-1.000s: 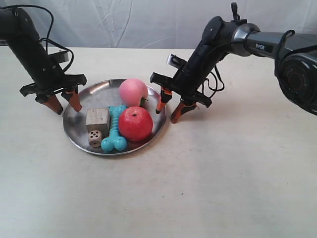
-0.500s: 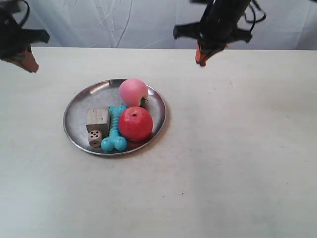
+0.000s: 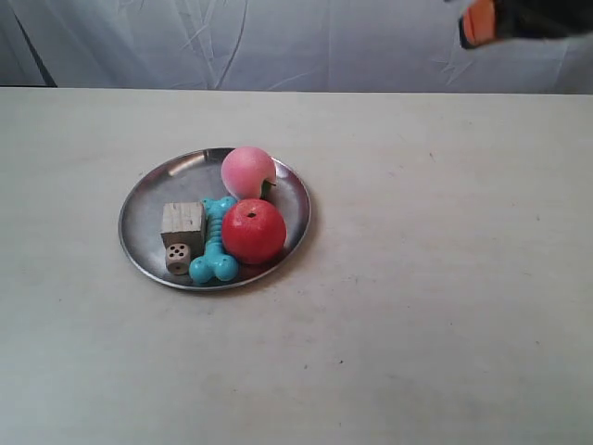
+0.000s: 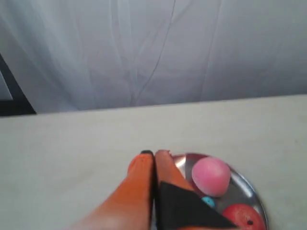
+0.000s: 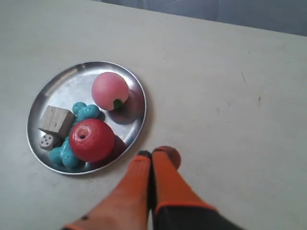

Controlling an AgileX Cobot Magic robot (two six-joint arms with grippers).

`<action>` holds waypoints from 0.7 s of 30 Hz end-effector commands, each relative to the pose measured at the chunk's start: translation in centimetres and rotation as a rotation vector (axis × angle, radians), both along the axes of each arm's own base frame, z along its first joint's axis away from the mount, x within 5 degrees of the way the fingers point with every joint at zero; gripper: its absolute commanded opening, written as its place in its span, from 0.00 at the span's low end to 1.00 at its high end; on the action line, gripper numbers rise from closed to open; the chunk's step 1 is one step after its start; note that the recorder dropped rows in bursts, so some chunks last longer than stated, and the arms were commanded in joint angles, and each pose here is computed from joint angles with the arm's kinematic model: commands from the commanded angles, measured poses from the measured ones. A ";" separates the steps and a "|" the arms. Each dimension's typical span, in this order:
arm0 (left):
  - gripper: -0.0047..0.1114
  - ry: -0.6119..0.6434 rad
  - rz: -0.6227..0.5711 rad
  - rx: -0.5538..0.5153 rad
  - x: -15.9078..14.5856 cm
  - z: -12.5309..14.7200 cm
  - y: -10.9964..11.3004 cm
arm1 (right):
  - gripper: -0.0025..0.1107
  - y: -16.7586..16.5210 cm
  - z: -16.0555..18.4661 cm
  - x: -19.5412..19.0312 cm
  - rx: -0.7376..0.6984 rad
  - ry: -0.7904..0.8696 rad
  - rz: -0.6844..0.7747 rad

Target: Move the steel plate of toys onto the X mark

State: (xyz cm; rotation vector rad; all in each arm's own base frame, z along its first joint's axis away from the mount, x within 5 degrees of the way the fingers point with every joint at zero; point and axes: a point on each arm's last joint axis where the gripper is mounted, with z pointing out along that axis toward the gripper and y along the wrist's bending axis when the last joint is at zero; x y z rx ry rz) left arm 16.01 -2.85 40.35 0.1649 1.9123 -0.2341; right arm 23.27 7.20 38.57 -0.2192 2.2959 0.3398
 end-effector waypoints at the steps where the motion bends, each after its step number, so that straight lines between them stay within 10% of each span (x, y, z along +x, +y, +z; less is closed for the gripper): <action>1: 0.04 -0.194 0.029 0.014 -5.7 -1.4 0.8 | 0.02 -1.0 -3.5 -4.6 0.038 -0.171 -0.015; 11: 0.04 -0.094 0.025 0.068 -8.2 -8.5 1.1 | 0.02 -2.6 -9.1 -9.6 0.091 -0.274 -0.058; 21: 0.04 -0.022 0.008 0.076 -8.3 -9.5 1.0 | 0.02 -2.7 -9.2 -10.1 0.088 -0.258 -0.053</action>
